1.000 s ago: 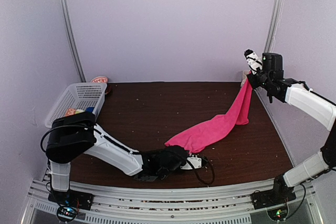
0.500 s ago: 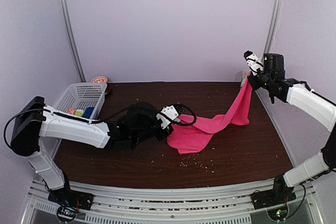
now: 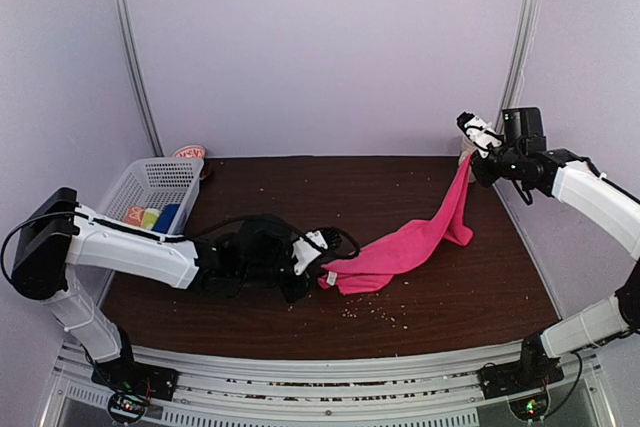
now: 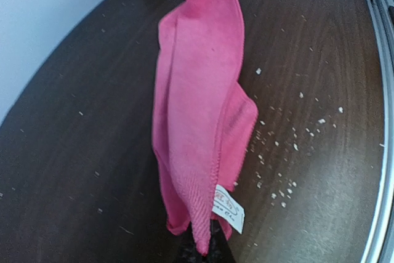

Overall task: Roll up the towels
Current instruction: Adjust the towel at the center of the board.

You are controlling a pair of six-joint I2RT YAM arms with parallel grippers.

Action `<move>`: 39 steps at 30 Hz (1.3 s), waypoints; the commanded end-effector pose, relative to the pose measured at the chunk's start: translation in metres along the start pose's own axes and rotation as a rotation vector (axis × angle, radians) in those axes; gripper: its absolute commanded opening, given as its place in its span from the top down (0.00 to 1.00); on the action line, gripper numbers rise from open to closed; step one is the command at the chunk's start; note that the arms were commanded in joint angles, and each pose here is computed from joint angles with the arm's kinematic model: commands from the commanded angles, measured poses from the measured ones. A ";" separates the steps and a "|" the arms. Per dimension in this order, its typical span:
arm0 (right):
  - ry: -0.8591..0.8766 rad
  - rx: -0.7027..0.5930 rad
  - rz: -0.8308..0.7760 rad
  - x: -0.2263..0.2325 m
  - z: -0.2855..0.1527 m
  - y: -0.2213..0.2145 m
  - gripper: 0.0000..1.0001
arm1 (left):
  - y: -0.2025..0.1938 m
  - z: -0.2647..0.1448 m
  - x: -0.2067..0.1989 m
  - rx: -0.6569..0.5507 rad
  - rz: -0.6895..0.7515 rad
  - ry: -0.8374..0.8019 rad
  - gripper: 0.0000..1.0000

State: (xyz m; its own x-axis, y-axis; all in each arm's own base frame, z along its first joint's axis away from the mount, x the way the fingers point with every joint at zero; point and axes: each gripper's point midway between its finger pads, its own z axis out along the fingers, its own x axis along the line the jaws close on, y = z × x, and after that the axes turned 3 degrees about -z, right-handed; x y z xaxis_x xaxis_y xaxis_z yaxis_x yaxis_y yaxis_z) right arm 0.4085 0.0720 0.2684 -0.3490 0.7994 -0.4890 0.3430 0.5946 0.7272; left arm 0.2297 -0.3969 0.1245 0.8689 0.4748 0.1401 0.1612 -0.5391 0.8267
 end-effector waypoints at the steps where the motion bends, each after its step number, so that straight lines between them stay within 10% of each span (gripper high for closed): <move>1: -0.023 0.070 0.022 0.001 0.010 -0.018 1.00 | -0.027 0.005 -0.020 0.050 -0.142 -0.103 1.00; 18: 0.040 0.121 0.036 0.019 0.029 -0.034 1.00 | -0.056 0.013 -0.006 0.124 -0.084 -0.006 0.39; 39: 0.076 0.130 0.043 0.028 0.034 -0.036 1.00 | -0.060 -0.007 -0.013 0.179 0.561 0.285 0.45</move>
State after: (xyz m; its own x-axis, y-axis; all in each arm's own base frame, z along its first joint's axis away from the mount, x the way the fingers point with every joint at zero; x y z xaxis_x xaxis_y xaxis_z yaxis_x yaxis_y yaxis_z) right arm 0.4178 0.0725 0.2181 -0.3843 0.8128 -0.4378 0.4545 0.5793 0.6767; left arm 0.1957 -0.3732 0.0788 0.7710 0.2767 0.5736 -0.1255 -0.8170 0.5628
